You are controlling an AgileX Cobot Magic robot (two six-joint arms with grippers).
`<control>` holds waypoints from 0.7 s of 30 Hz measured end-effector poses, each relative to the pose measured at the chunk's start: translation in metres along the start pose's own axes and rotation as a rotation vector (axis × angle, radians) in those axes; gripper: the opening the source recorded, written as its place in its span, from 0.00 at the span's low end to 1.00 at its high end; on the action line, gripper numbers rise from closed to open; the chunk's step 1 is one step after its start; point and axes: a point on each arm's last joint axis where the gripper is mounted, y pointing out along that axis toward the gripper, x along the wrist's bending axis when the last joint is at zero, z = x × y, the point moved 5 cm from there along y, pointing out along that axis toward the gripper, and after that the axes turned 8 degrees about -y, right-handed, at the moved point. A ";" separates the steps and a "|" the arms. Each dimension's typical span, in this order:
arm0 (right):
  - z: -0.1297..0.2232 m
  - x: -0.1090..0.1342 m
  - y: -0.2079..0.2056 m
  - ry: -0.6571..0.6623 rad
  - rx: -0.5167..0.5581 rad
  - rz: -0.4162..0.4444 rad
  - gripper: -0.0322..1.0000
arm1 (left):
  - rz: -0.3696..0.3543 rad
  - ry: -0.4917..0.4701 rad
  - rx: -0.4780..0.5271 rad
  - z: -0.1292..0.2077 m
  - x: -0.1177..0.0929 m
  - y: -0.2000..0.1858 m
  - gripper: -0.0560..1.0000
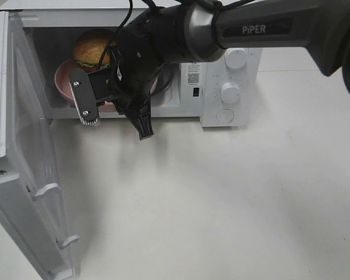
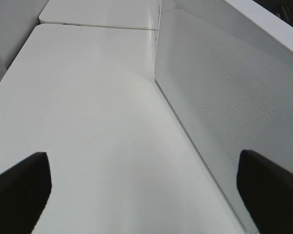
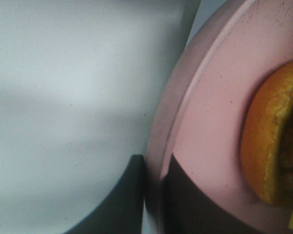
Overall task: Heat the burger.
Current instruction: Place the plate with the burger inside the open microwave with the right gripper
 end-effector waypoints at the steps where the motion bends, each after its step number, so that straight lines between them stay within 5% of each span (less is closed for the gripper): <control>1: 0.001 -0.002 0.001 0.006 0.002 0.003 0.07 | 0.000 0.000 0.000 0.000 0.000 0.000 0.98; 21: 0.025 -0.023 0.013 0.066 0.041 0.067 0.07 | 0.000 0.000 0.000 0.000 0.000 0.000 0.98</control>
